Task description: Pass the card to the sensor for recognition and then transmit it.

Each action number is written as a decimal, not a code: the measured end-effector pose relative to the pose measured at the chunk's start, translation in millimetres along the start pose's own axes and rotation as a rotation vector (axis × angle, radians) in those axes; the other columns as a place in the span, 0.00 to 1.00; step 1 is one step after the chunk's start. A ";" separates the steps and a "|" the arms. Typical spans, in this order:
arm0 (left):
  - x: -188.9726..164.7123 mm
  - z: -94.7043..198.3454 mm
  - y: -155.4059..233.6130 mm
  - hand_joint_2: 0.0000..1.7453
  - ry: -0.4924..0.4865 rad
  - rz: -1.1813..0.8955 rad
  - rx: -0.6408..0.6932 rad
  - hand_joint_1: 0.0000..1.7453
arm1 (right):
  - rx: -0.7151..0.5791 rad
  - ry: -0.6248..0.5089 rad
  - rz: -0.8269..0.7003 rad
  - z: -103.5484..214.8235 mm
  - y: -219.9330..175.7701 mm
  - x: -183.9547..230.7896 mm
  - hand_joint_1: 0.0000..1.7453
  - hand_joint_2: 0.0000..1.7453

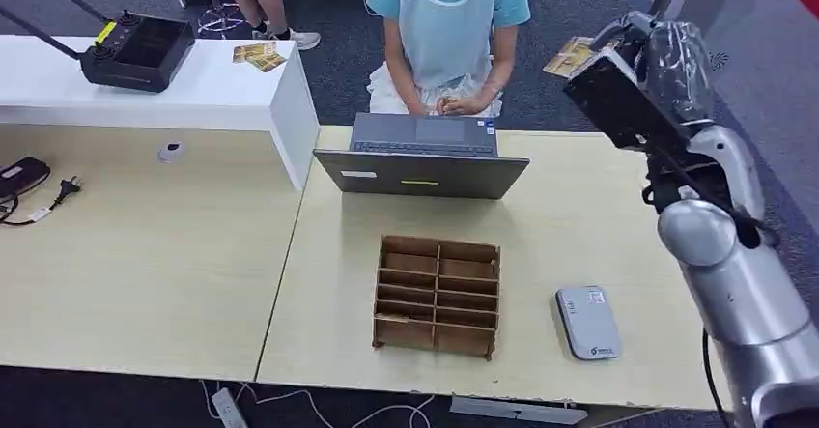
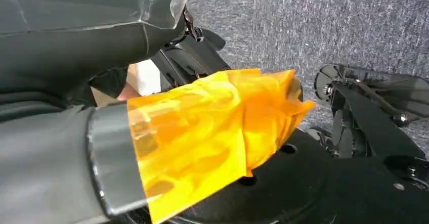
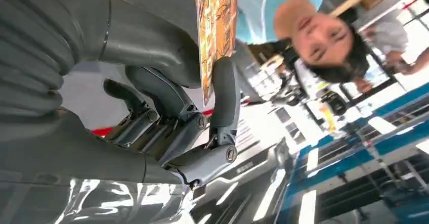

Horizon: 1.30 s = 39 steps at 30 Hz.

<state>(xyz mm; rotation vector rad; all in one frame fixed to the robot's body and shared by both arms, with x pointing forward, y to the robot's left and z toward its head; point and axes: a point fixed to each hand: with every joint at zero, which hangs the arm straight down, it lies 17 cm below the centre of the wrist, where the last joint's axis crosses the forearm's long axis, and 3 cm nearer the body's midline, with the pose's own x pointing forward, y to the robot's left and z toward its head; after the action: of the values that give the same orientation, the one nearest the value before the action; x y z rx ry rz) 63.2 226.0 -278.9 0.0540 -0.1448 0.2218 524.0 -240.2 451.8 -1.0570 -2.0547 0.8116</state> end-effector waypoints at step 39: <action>11.3 -1.0 1.2 0.00 -0.015 -0.130 -0.020 0.00 | 0.243 0.425 0.289 -97.6 34.1 -130.0 1.00 1.00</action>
<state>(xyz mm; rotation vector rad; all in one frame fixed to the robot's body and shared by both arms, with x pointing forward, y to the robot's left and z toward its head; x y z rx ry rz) 74.0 229.7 -278.1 0.0447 -0.1583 0.0897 672.8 -313.6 445.1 -1.2773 -1.4324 0.8651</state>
